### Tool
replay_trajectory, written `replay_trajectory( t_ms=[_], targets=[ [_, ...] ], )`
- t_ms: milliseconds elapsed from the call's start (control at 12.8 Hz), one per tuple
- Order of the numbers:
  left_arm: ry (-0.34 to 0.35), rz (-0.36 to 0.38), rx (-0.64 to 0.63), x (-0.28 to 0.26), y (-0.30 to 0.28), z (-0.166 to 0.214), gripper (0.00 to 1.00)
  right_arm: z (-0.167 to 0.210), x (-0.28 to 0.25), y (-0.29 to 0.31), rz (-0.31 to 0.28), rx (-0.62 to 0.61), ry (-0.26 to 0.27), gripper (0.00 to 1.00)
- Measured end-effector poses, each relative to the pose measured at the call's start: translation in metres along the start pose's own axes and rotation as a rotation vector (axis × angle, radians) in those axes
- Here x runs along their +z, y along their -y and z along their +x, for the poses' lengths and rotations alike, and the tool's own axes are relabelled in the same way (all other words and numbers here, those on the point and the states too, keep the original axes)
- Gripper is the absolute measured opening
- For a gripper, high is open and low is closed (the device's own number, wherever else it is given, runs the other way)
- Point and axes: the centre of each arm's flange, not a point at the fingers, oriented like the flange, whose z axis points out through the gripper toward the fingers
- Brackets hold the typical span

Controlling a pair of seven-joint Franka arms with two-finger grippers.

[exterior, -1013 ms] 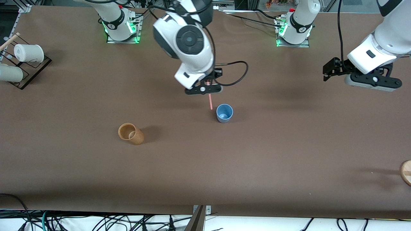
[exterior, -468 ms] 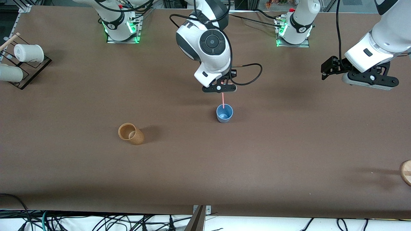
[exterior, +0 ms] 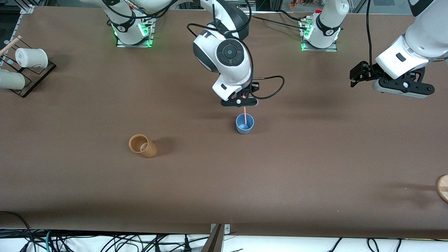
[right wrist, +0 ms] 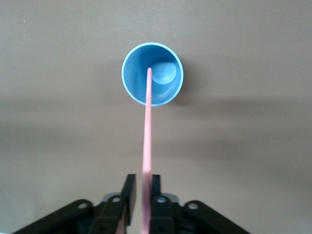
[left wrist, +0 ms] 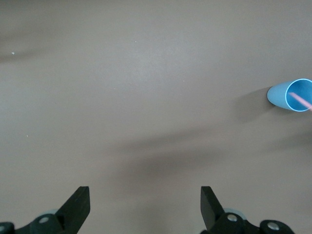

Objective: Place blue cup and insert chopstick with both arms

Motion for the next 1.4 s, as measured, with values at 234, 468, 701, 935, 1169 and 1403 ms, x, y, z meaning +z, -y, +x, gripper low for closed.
replay_trajectory(
  t_ms=[234,468,701,935,1169,1403],
  targets=[
    [0.0,0.0,0.0,0.0,0.0,0.0,1.0,0.009,-0.004,-0.007,0.0,0.014,-0.013,0.59],
    [0.0,0.0,0.0,0.0,0.0,0.0,1.0,0.035,-0.03,-0.031,-0.02,0.039,-0.058,0.94],
    [0.0,0.0,0.0,0.0,0.0,0.0,1.0,0.072,-0.088,-0.09,-0.094,0.046,-0.122,1.0],
    [0.0,0.0,0.0,0.0,0.0,0.0,1.0,0.101,-0.14,-0.161,-0.178,-0.032,-0.129,1.0],
    [0.0,0.0,0.0,0.0,0.0,0.0,1.0,0.106,-0.192,-0.226,-0.197,-0.07,-0.104,1.0],
    [0.0,0.0,0.0,0.0,0.0,0.0,1.0,0.096,-0.256,-0.328,-0.185,-0.145,-0.092,1.0]
  ],
)
